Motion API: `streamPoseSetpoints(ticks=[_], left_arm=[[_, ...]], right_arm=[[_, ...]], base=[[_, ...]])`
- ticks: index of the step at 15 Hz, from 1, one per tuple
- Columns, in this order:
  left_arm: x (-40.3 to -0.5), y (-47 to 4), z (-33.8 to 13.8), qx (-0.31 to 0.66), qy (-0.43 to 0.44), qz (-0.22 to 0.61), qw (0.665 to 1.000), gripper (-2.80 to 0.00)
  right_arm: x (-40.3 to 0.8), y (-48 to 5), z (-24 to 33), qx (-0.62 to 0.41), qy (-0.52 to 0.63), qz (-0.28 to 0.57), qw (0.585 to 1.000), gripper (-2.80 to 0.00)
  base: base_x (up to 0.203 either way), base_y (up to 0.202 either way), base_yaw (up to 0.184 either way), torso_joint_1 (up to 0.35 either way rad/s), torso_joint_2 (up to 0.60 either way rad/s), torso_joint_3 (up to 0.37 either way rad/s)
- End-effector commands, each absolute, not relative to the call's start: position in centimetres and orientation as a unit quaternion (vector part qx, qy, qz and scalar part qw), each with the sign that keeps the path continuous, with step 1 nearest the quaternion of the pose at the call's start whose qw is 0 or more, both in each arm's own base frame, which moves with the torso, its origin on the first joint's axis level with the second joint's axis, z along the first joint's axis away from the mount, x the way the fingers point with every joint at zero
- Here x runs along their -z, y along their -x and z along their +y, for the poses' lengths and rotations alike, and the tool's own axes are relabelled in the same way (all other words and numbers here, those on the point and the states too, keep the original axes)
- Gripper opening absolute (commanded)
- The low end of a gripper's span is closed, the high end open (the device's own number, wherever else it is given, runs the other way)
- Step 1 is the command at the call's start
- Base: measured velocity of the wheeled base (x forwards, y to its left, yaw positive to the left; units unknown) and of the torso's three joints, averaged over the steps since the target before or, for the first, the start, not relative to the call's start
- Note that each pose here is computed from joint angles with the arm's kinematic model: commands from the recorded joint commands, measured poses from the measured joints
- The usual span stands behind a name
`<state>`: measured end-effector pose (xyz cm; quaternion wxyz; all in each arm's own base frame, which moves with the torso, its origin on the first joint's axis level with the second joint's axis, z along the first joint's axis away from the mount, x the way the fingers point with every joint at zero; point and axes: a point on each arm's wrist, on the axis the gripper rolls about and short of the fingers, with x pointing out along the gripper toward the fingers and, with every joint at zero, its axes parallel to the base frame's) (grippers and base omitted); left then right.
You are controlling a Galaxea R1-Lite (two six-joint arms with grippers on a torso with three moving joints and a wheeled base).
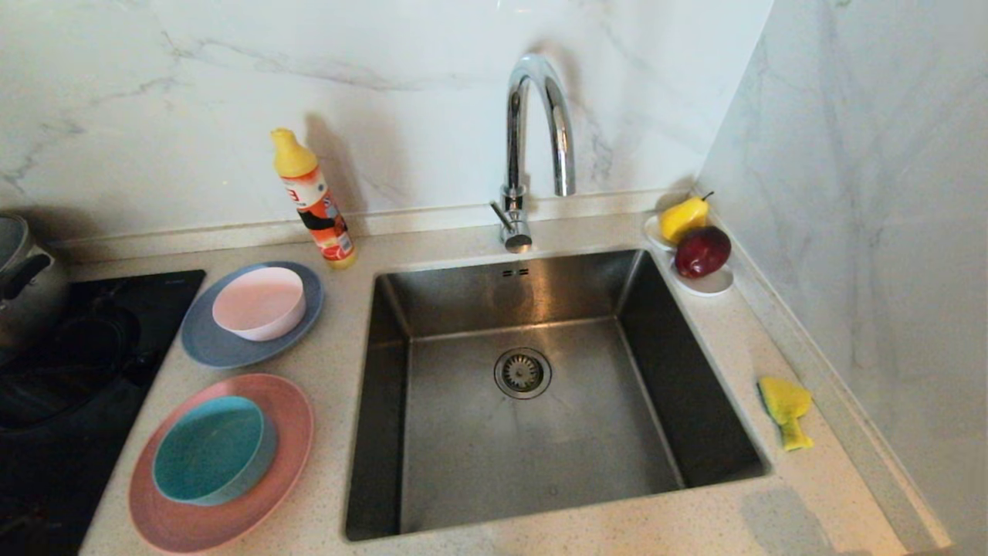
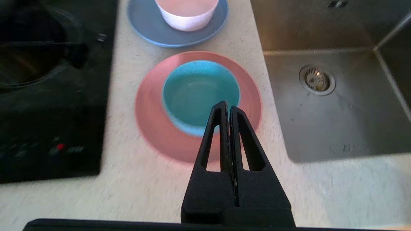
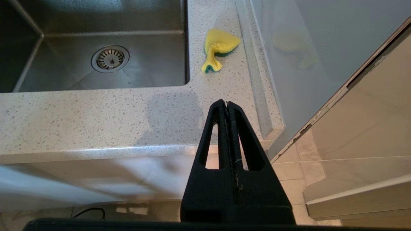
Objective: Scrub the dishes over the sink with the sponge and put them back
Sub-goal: Grab the dish soap
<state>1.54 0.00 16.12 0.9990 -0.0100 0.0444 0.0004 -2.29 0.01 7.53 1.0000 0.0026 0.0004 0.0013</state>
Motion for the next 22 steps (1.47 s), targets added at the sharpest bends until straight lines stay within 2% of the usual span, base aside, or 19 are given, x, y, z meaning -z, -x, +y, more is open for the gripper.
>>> streamPoseSetpoints(ticks=[1, 4, 6, 7, 11, 16, 22], left_arm=[[-16.2, -6.3, 0.0, 0.0, 0.012, 0.137, 0.991, -2.8], [-15.7, -13.7, 0.0, 0.001, 0.019, 0.193, 0.981, -2.8], [-14.8, -18.8, -0.1, -0.004, 0.022, 0.196, 0.98, -2.8], [-14.4, -21.2, -0.1, -0.011, 0.021, 0.186, 0.982, 0.0], [-16.1, -27.3, -1.3, -0.017, 0.023, 0.084, 0.996, 0.0], [-16.0, -29.8, -2.1, -0.016, 0.023, 0.068, 0.997, 0.0], [-15.7, -33.3, -2.2, -0.049, 0.029, -0.005, 0.998, 0.0]], right_arm=[[-7.5, 2.3, 0.0, -0.002, -0.002, 0.0, 1.0, -2.8], [-7.5, 2.3, 0.0, -0.002, -0.002, 0.0, 1.0, -2.8], [-7.5, 2.3, 0.0, -0.002, -0.002, 0.001, 1.0, -2.8], [-7.5, 2.3, 0.0, -0.002, -0.002, 0.0, 1.0, -2.8], [-7.5, 2.3, 0.0, -0.002, -0.002, 0.0, 1.0, -2.8], [-7.5, 2.3, 0.0, -0.002, -0.002, 0.0, 1.0, -2.8], [-7.5, 2.3, 0.0, -0.002, -0.002, 0.0, 1.0, -2.8]], base=[[0.0, 0.0, 0.0, 0.0, 0.0, 0.0], [0.0, 0.0, 0.0, 0.0, 0.0, 0.0], [0.0, 0.0, 0.0, 0.0, 0.0, 0.0], [0.0, 0.0, 0.0, 0.0, 0.0, 0.0], [0.0, 0.0, 0.0, 0.0, 0.0, 0.0], [0.0, 0.0, 0.0, 0.0, 0.0, 0.0], [0.0, 0.0, 0.0, 0.0, 0.0, 0.0]])
